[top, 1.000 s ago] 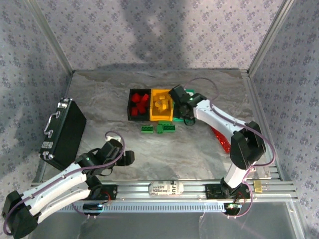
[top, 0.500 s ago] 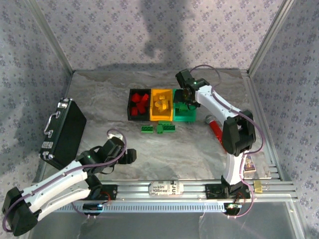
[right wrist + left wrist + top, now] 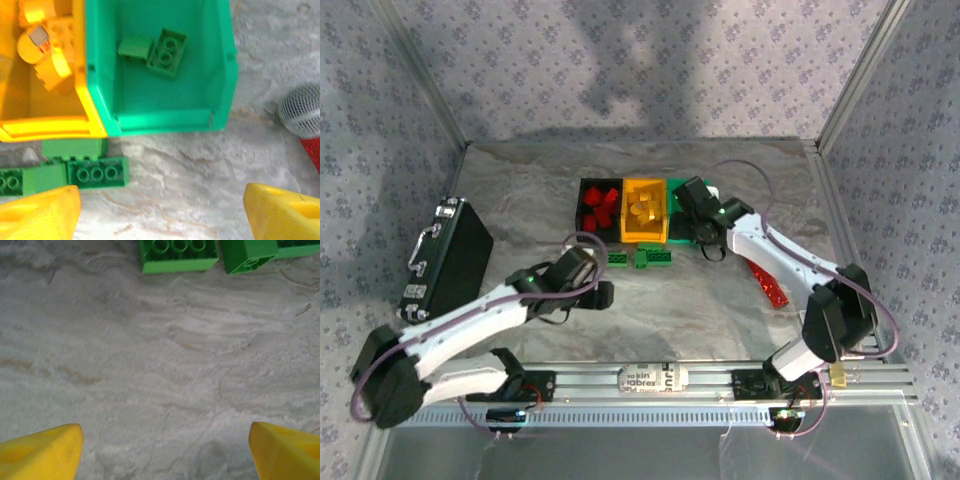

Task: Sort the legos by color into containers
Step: Pick up the lego from the center of the table, then place the lego in the container.

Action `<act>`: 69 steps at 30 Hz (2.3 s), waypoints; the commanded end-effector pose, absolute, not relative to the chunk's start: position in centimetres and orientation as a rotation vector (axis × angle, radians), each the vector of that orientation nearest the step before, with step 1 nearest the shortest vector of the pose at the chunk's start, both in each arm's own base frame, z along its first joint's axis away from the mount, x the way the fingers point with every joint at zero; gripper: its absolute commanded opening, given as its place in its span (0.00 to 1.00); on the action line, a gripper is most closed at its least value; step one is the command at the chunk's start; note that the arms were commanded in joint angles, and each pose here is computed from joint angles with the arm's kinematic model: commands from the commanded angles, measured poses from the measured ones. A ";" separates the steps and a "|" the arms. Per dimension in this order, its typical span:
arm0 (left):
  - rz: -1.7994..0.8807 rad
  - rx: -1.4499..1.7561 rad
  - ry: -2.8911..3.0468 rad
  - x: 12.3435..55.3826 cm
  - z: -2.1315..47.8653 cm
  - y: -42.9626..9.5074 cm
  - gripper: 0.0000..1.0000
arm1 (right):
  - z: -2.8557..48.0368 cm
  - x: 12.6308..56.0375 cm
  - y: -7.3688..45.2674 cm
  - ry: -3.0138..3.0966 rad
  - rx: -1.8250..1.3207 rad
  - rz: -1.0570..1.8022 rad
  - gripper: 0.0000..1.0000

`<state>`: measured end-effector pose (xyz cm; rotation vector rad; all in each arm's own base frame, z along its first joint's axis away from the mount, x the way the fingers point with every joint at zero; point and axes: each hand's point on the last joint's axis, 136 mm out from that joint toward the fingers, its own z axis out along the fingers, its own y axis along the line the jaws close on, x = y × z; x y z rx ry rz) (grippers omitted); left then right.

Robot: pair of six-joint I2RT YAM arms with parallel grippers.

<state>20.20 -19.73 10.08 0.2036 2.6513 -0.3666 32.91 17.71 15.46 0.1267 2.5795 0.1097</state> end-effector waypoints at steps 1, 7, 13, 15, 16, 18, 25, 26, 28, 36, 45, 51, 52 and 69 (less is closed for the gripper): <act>-0.317 0.300 2.644 22.3 10.2 -21.6 0.86 | 14.7 31.3 16.3 2.559 0.217 0.110 0.86; -0.263 0.274 2.694 25.7 8.4 -22.7 0.86 | 14.4 28.5 13.8 2.537 0.274 0.121 0.86; -0.251 0.281 2.738 28.1 6.7 -23.7 0.85 | 14.5 26.8 11.9 2.498 0.335 0.156 0.86; -0.224 0.290 2.751 28.8 6.3 -23.9 0.84 | 14.3 26.5 11.5 2.496 0.353 0.168 0.86; -0.221 0.299 2.755 29.1 6.2 -24.2 0.84 | 14.2 26.4 11.4 2.496 0.358 0.172 0.86; -0.224 0.307 2.766 29.6 5.8 -24.6 0.84 | 14.1 26.3 11.3 2.493 0.362 0.176 0.86; -0.174 0.318 2.790 31.0 4.7 -24.9 0.83 | 13.5 26.0 11.1 2.500 0.375 0.181 0.86; -0.165 0.320 2.791 31.2 4.6 -24.9 0.83 | 13.5 26.0 11.2 2.501 0.374 0.183 0.86; -0.153 0.320 2.796 31.5 4.2 -24.9 0.82 | 13.5 26.0 11.2 2.499 0.373 0.185 0.86; -0.102 0.333 2.823 32.3 3.0 -24.6 0.75 | 13.2 25.9 11.2 2.505 0.377 0.190 0.85; -0.161 0.337 2.710 32.4 8.1 -25.5 0.51 | 12.9 25.6 10.7 2.507 0.390 0.178 0.85; -0.418 0.444 2.529 33.8 14.5 -29.7 0.51 | 11.3 25.0 10.9 2.539 0.409 0.200 0.85; -0.435 0.463 2.510 34.2 15.2 -30.4 0.51 | 11.0 24.8 10.9 2.547 0.412 0.202 0.85; -0.506 0.652 2.477 39.0 14.9 -41.0 0.51 | 9.8 21.7 11.0 2.534 0.429 0.264 0.83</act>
